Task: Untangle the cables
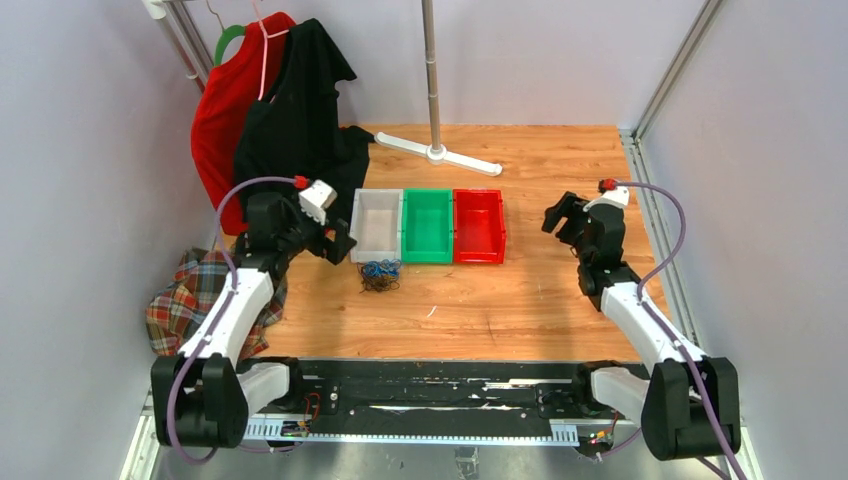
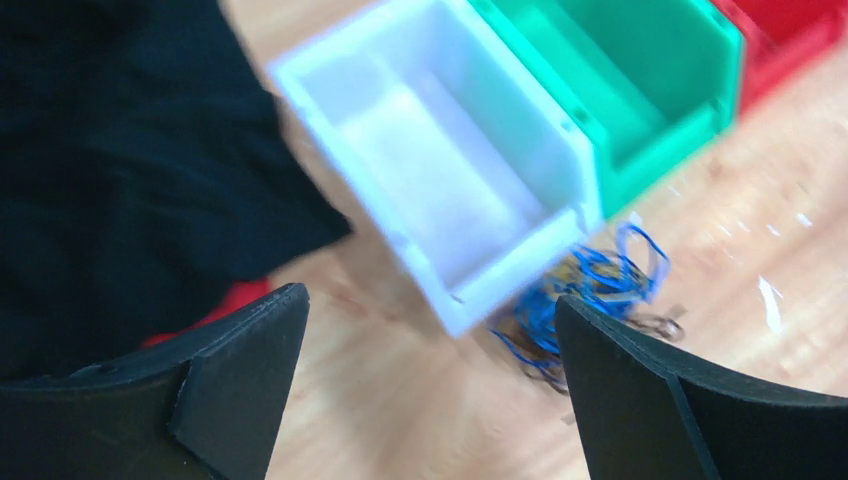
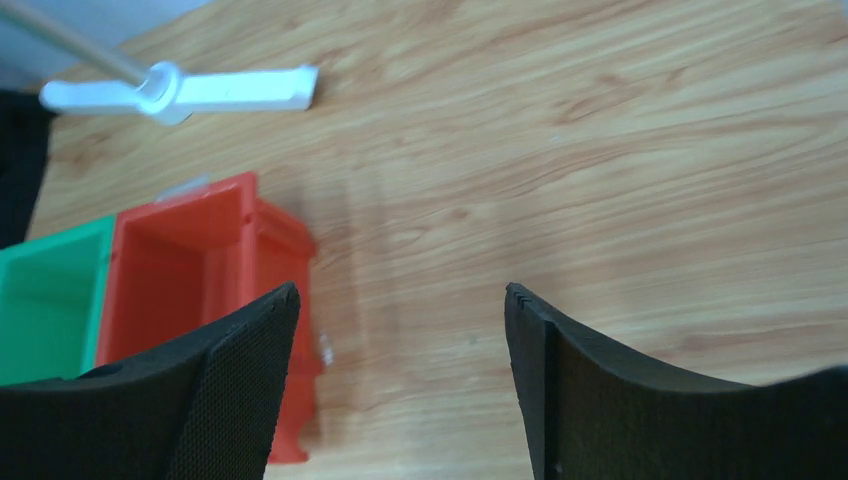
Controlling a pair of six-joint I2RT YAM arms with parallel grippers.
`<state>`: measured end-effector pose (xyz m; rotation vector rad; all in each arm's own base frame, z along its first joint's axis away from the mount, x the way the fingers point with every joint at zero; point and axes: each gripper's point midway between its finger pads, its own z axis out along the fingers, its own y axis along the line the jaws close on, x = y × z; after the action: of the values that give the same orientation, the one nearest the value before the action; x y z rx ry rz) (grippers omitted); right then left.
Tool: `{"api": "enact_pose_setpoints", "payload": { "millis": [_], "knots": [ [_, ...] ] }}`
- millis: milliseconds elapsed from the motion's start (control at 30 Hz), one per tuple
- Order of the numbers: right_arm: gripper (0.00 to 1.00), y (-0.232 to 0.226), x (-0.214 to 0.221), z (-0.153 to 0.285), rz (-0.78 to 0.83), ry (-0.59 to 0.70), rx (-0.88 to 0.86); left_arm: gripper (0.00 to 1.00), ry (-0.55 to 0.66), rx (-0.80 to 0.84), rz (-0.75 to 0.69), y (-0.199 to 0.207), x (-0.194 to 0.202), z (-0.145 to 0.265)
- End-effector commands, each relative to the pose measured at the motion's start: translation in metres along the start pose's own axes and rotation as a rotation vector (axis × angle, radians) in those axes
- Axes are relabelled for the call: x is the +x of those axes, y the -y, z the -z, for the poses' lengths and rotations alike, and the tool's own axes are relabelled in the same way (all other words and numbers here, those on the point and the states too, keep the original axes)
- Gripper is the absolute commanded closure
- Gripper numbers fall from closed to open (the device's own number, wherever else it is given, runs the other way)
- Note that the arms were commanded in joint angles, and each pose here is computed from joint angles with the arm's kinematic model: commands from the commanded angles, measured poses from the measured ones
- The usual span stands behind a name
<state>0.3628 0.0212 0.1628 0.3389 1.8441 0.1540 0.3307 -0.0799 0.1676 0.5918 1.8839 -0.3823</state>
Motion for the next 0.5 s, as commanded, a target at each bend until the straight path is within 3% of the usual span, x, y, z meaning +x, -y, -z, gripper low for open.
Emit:
{"api": "enact_pose_setpoints", "payload": {
  "millis": [0, 67, 267, 467],
  "knots": [
    [0.25, -0.054, 0.033, 0.009, -0.049, -0.202, -0.21, 0.02, -0.218, 0.297, 0.053, 0.065, 0.049, 0.0],
    [0.28, -0.071, 0.048, 0.017, 0.064, -0.263, -0.221, 0.02, -0.269, 0.353, 0.048, 0.079, 0.058, -0.006],
    [0.32, -0.121, 0.068, 0.047, 0.174, -0.213, -0.357, 0.0, -0.304, 0.44, 0.059, 0.097, 0.063, -0.021],
    [0.37, -0.162, 0.093, 0.076, 0.262, -0.231, -0.481, 0.2, -0.346, 0.49, 0.061, 0.104, 0.074, -0.035]
  ]
}}
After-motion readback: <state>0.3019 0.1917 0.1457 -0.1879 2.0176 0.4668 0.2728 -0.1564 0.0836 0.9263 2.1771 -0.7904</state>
